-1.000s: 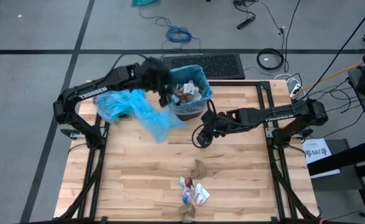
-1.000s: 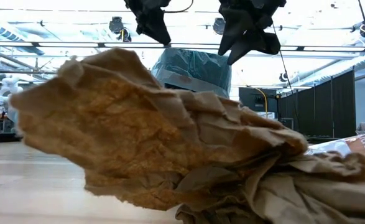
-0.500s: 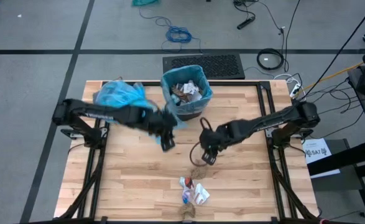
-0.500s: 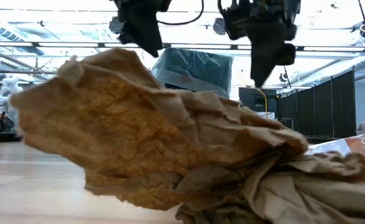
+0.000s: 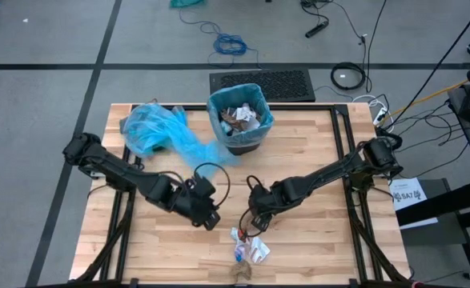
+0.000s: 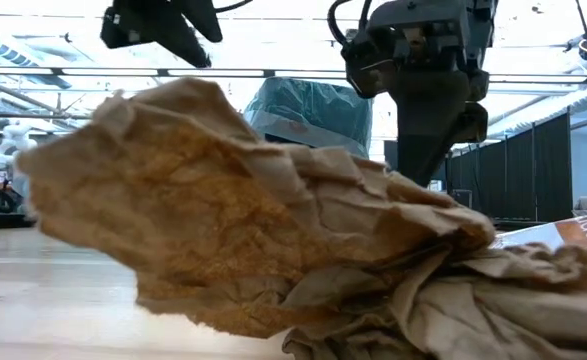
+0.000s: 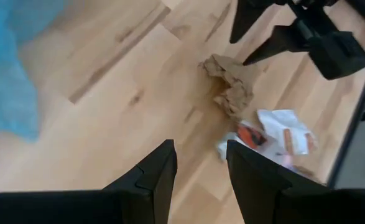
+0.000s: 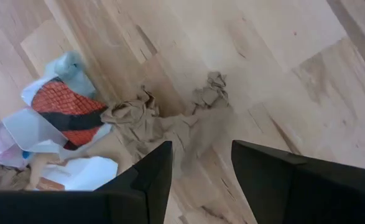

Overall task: Place trash/remove bag and relplace
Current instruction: Put the brown paper into the trash bin

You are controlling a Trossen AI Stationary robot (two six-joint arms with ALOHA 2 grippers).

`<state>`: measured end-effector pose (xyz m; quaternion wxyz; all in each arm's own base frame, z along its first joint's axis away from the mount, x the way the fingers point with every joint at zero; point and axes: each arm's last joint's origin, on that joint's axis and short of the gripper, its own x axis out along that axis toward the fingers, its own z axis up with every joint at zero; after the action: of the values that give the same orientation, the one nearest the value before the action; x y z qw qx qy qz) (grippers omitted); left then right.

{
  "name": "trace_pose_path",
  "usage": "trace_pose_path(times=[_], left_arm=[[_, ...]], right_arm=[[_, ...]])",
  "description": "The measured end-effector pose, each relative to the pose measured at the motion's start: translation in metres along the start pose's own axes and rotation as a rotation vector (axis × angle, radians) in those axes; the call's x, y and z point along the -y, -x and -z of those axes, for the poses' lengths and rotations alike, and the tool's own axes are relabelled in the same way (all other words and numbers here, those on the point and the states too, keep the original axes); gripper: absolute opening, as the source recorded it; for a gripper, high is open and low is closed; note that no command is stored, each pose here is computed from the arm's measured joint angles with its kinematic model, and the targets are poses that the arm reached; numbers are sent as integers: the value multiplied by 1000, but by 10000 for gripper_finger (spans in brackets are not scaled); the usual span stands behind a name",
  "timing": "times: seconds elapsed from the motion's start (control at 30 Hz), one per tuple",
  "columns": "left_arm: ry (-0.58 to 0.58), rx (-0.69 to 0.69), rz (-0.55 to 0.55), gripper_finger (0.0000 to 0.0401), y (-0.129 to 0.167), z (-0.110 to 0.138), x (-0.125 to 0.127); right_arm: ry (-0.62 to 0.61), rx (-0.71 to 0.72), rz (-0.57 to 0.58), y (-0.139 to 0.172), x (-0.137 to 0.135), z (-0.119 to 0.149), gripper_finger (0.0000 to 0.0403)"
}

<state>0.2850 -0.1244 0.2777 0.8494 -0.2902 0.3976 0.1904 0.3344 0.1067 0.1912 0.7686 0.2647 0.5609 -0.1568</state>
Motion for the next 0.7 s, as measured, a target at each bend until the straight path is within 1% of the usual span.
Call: trace_pose_path(times=[0.17, 0.33, 0.4, 0.57, 0.7], left_arm=[[65, 0, 21, 146, 7, 15, 8], [76, 26, 28, 146, 11, 24, 13], [73, 28, 32, 146, 12, 25, 14], [65, 25, 38, 146, 13, 28, 15], [36, 22, 42, 146, 14, 30, 16]], right_arm=[[-7, 5, 5, 0, 2, -3, 157], [-16, 1, 7, 0, 3, -3, 157], [-46, 0, 6, 0, 3, -3, 157], [-188, 0, 6, 0, 2, -2, 157], [-226, 13, -3, -1, 0, -2, 157]])
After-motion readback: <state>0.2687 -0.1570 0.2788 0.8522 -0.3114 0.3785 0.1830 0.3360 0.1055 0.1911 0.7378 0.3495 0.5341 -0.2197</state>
